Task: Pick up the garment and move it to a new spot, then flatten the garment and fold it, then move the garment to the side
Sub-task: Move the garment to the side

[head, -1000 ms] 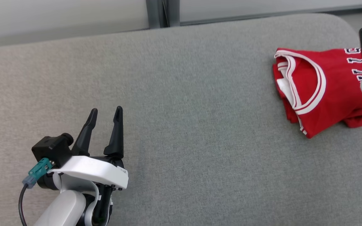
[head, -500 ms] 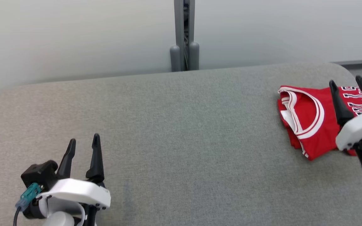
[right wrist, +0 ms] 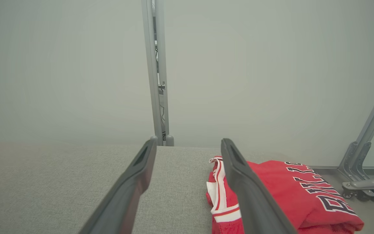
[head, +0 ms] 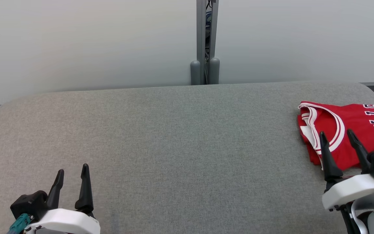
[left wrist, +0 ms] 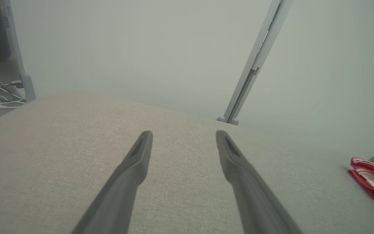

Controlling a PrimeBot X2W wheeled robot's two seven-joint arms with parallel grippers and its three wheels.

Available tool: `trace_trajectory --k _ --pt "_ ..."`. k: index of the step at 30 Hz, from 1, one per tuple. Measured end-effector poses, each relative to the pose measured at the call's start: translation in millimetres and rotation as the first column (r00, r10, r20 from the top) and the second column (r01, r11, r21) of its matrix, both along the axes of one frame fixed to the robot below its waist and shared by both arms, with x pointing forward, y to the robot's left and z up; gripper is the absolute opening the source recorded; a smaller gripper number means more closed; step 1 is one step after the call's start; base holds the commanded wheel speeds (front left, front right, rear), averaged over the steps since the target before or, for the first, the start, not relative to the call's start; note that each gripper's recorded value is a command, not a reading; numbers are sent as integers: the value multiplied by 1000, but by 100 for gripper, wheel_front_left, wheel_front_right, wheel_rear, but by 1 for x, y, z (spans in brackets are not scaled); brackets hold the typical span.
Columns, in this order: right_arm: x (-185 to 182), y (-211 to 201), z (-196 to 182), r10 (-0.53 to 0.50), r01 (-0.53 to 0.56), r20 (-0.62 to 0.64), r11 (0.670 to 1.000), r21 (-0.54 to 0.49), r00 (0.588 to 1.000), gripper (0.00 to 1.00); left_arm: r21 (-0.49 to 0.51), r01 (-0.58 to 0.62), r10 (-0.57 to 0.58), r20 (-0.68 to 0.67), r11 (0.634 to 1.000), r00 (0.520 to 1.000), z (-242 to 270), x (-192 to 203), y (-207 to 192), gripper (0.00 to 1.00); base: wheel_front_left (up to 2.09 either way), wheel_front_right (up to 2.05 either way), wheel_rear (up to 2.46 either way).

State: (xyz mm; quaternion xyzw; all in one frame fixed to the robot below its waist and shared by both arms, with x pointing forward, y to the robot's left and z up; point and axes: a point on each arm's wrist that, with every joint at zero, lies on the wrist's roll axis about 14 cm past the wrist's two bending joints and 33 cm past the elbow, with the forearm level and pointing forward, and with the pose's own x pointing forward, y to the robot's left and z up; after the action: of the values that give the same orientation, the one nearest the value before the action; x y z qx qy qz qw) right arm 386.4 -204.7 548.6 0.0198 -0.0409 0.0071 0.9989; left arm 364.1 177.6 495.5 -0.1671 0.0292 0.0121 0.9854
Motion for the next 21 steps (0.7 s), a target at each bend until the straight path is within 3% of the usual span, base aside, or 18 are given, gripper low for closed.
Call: trace_trajectory --k 21 --pt "-26 19 -27 40 -35 -47 995 96 998 100 68 16 -14 -25 998 1000 -14 -10 2 100 0 0 0"
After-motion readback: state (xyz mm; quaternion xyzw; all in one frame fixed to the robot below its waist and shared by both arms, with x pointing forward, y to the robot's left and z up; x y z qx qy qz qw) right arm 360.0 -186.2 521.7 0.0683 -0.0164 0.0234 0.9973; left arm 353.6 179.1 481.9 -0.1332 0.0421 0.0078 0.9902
